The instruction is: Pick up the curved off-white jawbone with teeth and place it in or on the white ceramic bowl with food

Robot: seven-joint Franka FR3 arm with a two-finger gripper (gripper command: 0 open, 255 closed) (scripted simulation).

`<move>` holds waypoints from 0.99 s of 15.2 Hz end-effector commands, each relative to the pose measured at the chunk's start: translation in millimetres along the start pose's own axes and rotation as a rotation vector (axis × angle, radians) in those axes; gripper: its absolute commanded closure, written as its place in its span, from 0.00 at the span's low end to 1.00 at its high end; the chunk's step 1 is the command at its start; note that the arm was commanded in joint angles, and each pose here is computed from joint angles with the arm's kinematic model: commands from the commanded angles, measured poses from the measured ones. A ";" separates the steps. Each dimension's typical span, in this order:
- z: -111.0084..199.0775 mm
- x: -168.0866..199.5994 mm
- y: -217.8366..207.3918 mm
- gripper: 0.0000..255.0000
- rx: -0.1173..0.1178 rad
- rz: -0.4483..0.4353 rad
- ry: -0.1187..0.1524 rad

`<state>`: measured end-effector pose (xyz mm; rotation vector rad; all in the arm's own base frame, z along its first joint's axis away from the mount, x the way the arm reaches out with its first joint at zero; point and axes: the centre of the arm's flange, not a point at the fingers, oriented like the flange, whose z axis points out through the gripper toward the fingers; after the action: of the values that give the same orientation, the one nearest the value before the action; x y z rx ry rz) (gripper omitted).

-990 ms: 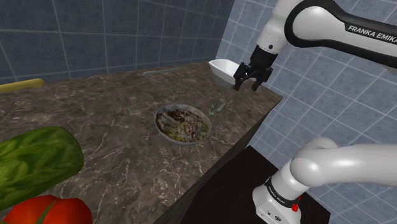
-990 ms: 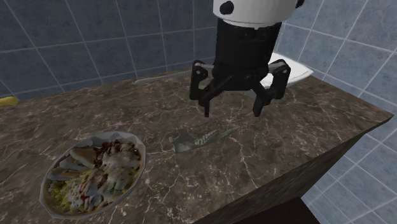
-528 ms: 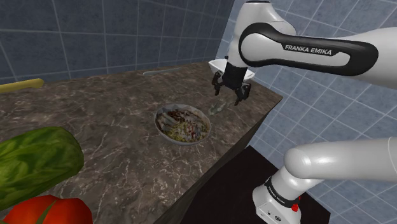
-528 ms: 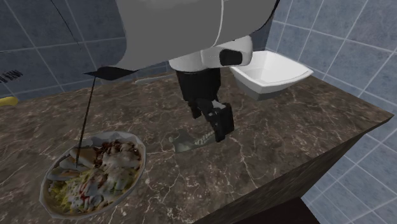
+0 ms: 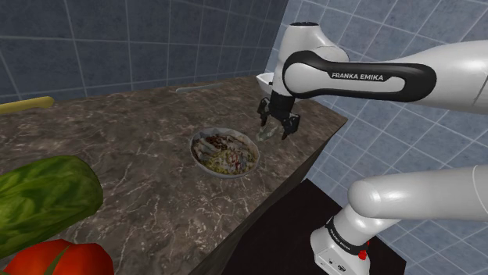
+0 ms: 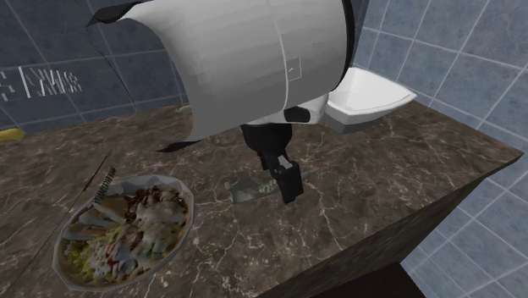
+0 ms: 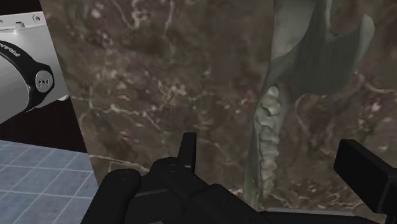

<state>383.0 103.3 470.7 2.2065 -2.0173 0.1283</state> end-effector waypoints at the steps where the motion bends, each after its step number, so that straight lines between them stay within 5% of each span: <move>1: 3.6 -0.4 -0.6 0.00 0.000 0.001 0.000; 7: 3.5 -0.4 -0.6 0.00 0.000 0.001 0.000; 8: 3.5 -0.4 -0.6 1.00 0.000 0.001 0.000; 15: 3.6 -0.4 -0.6 1.00 0.000 0.001 0.000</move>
<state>383.5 103.1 467.2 2.2061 -2.0183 0.1293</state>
